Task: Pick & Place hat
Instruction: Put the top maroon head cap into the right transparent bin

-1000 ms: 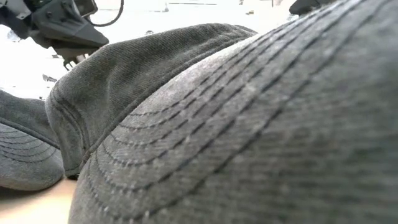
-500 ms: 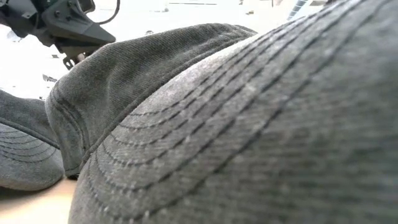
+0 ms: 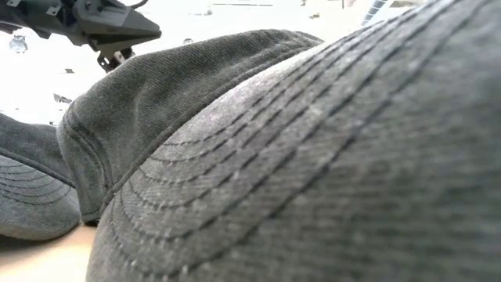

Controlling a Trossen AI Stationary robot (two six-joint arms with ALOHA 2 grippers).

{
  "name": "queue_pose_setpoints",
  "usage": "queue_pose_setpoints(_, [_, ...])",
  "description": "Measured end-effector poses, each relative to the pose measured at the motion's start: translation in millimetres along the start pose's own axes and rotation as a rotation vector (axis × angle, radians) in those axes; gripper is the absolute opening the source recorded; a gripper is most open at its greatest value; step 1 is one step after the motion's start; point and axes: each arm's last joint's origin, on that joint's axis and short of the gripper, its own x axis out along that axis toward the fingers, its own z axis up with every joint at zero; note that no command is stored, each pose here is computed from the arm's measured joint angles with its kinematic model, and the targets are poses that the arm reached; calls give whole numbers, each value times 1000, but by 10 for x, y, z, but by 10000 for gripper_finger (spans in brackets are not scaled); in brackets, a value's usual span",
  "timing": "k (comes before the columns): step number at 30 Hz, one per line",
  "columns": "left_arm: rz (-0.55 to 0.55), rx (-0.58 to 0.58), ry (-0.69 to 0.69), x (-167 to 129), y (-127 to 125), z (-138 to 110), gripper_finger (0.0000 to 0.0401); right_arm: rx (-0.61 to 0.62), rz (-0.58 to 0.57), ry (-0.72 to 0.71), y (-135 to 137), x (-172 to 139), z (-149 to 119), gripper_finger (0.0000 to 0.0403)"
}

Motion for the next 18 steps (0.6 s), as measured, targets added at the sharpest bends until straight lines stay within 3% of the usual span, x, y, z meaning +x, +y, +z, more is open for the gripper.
queue_pose_setpoints(5, [-30, 94, 1, 0, -10, 4, 26, 83, 75, 24, 111, 117, -45, 0])
queue_pose_setpoints(11, [-48, 250, -11, 0, -18, 16, 26, -12, 110, -2, 208, 260, 87, 0])
queue_pose_setpoints(18, [-57, 239, -17, 0, -22, 23, 26, 43, 85, 5, 140, 528, 230, 0])
